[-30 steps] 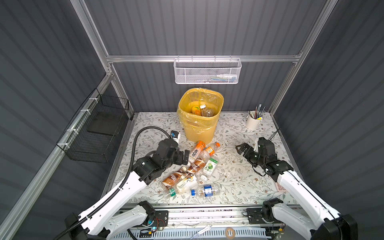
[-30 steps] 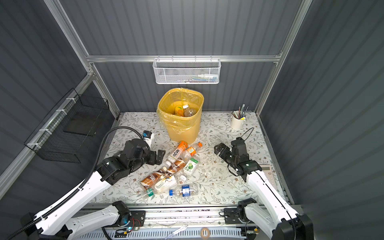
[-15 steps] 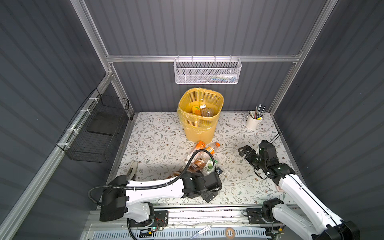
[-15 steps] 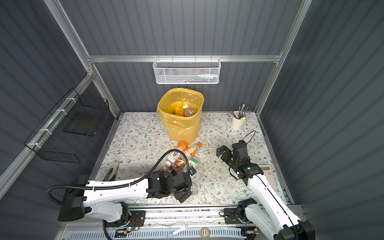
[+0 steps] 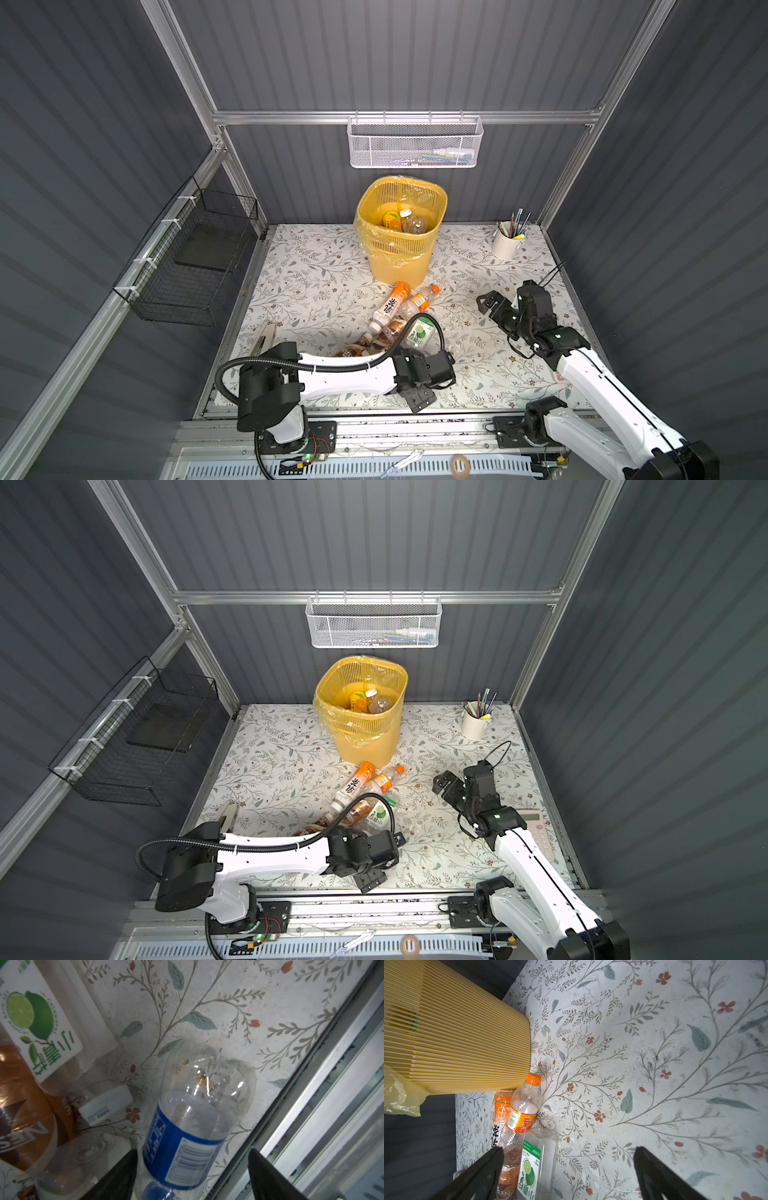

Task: Throw the plastic bottles in the bin
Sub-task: 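Lower the left gripper to the pile and grasp the clear blue-label bottle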

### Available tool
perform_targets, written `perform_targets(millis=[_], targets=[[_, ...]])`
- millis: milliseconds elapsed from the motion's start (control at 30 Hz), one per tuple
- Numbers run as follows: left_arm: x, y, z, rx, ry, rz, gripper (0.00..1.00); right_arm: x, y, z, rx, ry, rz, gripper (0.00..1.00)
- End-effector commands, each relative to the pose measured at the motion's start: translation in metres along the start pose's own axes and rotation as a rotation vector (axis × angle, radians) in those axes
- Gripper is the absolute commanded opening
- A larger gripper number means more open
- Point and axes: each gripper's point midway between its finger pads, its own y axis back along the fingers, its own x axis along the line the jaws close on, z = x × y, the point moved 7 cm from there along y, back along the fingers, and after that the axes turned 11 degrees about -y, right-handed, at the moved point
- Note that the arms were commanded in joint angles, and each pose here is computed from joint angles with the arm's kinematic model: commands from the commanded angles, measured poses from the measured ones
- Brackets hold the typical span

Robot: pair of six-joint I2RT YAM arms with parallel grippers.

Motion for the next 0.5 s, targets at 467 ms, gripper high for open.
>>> perform_targets(millis=[467], targets=[[-0.008, -0.027, 0.018, 0.064, -0.075, -0.036, 0.49, -0.013, -0.003, 0.0, -0.001, 0.033, -0.042, 0.99]])
